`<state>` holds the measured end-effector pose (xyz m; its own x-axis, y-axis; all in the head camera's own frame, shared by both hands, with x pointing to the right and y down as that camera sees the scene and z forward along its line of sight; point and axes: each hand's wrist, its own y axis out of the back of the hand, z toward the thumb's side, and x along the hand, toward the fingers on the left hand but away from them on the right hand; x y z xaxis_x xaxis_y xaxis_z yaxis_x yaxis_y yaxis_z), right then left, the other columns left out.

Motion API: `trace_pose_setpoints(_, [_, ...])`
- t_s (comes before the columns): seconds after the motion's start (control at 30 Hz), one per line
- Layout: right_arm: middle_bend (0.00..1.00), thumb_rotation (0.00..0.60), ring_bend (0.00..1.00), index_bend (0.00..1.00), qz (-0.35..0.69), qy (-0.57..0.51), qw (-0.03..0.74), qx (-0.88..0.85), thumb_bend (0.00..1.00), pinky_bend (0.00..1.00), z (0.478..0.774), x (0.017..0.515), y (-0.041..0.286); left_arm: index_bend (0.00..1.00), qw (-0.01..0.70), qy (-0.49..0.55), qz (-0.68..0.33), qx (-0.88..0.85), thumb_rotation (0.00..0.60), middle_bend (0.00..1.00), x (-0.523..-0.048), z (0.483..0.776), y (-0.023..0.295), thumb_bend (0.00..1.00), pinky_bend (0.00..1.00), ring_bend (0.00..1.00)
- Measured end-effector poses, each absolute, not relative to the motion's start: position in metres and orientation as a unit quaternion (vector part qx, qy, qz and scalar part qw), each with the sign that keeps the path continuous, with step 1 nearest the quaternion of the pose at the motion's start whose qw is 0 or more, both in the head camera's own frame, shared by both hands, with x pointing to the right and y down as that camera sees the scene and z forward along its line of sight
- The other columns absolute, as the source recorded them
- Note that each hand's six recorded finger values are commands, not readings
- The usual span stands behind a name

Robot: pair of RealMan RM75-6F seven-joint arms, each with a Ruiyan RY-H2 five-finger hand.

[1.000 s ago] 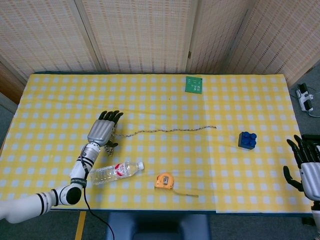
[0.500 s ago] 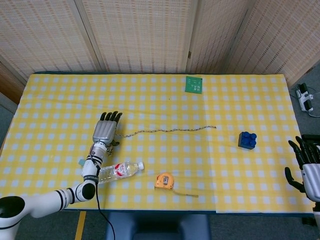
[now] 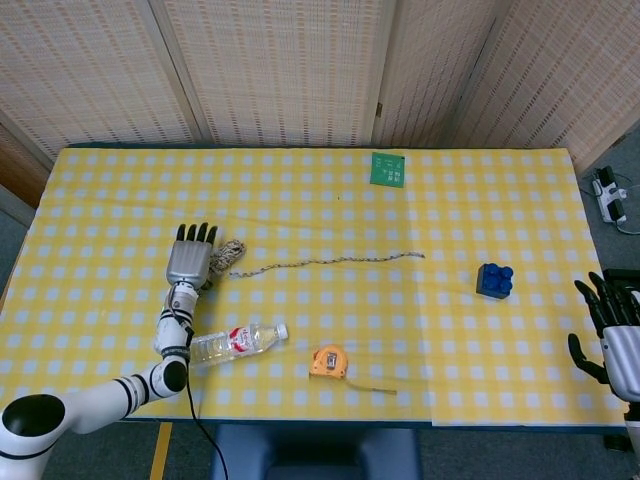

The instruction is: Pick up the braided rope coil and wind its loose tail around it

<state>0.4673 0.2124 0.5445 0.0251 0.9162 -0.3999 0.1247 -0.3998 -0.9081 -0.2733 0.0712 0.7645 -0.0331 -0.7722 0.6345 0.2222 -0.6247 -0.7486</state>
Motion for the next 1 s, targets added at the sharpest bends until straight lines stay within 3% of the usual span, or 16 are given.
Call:
trace_pose_setpoints(0.17, [0.0, 0.6, 0.06, 0.0, 0.56, -0.42, 0.352, -0.621, 0.51, 0.0, 0.545, 0.468, 0.212, 0.17, 0.346, 0.246, -0.697, -0.578, 0.6, 0.13, -0.294, 0.766, 0.066, 0.14, 0.09, 0.14])
trace_pose_setpoints(0.4, [0.0, 0.6, 0.06, 0.0, 0.559, -0.42, 0.353, -0.622, 0.51, 0.0, 0.546, 0.466, 0.211, 0.33, 0.281, 0.293, -0.675, -0.616, 0.6, 0.3, -0.297, 0.77, 0.07, 0.14, 0.32, 0.3])
trace_pose_setpoints(1.0, [0.0, 0.6, 0.06, 0.0, 0.563, -0.423, 0.348, -0.619, 0.51, 0.0, 0.545, 0.468, 0.214, 0.48, 0.277, 0.304, -0.658, -0.63, 0.6, 0.46, -0.301, 0.78, 0.072, 0.19, 0.46, 0.45])
